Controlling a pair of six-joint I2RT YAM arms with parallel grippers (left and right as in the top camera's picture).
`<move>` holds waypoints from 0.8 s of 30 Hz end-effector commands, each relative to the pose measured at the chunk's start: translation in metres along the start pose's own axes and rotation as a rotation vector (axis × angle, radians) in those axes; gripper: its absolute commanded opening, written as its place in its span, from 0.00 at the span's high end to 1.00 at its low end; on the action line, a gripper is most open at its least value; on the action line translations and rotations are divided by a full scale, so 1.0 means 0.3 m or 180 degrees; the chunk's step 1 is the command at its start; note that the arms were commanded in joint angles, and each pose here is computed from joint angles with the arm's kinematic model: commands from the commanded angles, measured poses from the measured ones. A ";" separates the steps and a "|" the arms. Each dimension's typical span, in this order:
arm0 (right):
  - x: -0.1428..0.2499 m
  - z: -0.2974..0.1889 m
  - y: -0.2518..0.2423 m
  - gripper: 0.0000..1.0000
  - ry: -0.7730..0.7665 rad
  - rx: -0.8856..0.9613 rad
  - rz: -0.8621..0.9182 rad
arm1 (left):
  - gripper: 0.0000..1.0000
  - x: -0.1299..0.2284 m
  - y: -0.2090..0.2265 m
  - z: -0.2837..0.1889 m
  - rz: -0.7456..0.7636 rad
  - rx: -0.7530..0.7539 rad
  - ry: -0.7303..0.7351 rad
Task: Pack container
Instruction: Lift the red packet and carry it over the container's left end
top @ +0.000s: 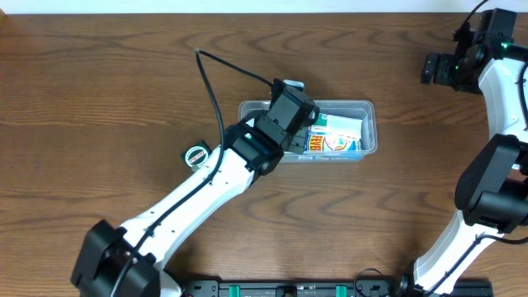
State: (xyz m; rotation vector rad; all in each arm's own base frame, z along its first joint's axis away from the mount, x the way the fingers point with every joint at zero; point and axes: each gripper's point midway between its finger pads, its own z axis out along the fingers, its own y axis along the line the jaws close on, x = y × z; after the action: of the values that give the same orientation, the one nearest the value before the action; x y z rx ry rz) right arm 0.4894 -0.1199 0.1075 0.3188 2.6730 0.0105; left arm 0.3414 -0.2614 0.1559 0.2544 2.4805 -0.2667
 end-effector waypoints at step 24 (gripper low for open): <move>-0.008 -0.006 -0.010 0.01 -0.0021 0.0015 0.0033 | 0.48 0.081 0.080 0.189 -0.0351 -0.0574 0.0178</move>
State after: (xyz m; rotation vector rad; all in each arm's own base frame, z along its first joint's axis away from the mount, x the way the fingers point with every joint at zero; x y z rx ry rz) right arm 0.4895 -0.1198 0.1075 0.3187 2.6730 0.0110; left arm 0.3543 -0.2545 0.0954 0.0831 2.5754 -0.1290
